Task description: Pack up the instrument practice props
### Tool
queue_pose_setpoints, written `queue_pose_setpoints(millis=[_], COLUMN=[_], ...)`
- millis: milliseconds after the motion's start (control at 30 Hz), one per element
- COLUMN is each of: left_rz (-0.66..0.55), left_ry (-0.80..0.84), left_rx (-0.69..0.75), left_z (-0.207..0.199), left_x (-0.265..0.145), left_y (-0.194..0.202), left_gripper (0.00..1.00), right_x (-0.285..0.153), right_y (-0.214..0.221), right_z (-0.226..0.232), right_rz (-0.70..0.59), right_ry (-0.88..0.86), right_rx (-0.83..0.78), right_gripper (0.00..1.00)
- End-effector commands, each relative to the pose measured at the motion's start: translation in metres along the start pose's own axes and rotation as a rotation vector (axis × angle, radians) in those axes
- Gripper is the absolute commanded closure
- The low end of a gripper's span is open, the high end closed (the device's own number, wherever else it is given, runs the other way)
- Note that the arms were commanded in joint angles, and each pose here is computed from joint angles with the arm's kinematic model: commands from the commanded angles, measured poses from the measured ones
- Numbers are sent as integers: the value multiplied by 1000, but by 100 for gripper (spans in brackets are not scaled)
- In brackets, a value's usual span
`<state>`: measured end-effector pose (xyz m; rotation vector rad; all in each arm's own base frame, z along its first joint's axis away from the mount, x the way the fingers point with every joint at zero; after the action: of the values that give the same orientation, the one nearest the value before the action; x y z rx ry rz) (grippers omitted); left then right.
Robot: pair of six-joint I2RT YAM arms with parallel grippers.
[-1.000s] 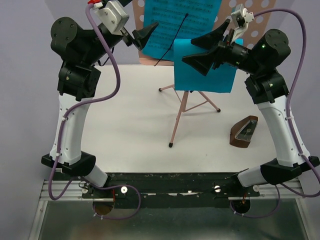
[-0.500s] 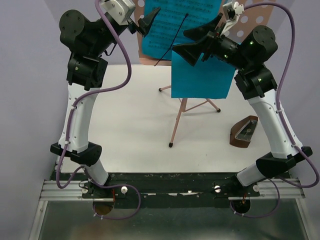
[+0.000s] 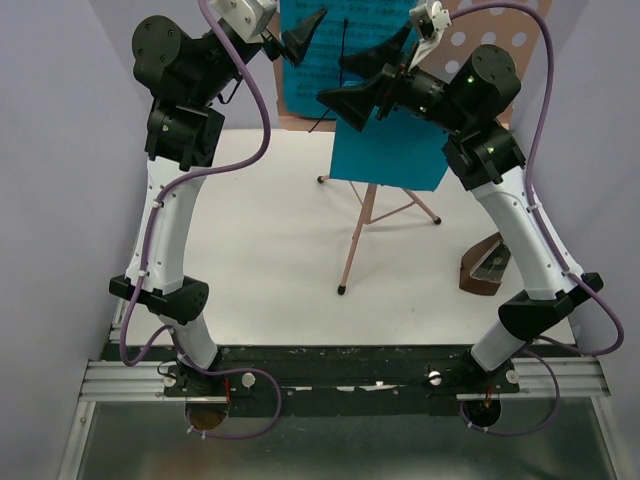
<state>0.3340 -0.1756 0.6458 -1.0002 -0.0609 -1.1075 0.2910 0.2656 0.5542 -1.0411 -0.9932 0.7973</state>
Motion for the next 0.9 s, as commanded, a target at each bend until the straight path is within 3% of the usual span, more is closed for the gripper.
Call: queue_pose_setpoints(millis=[0, 267, 667, 867], left_rz=[-58, -64, -54, -4], left_ry=[1, -9, 79, 58], left_rx=[-6, -77, -315, -326], left_z=[2, 3, -11, -13], left_x=[2, -5, -37, -51], left_y=[-14, -24, -39, -35], left_gripper=[1, 7, 27, 25], right_x=[5, 2, -1, 0], right_y=[-8, 0, 8, 10], right_z=[19, 24, 27, 25], right_rz=[-15, 7, 34, 38], right_ry=[-150, -216, -240, -238], right_rx=[-67, -75, -67, -63], right_gripper=[0, 0, 0, 0])
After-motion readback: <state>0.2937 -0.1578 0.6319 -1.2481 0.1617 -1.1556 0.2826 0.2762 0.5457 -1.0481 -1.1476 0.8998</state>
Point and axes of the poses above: each gripper's point midway between its finger pads, its own x axis out along the fingers, its own z axis along the line the jaws close on, y = z × x, the point moved 7 cm from there along -x, back along the fingers, and after that the axes turned 8 degrees about x, right-handed, at the moved point
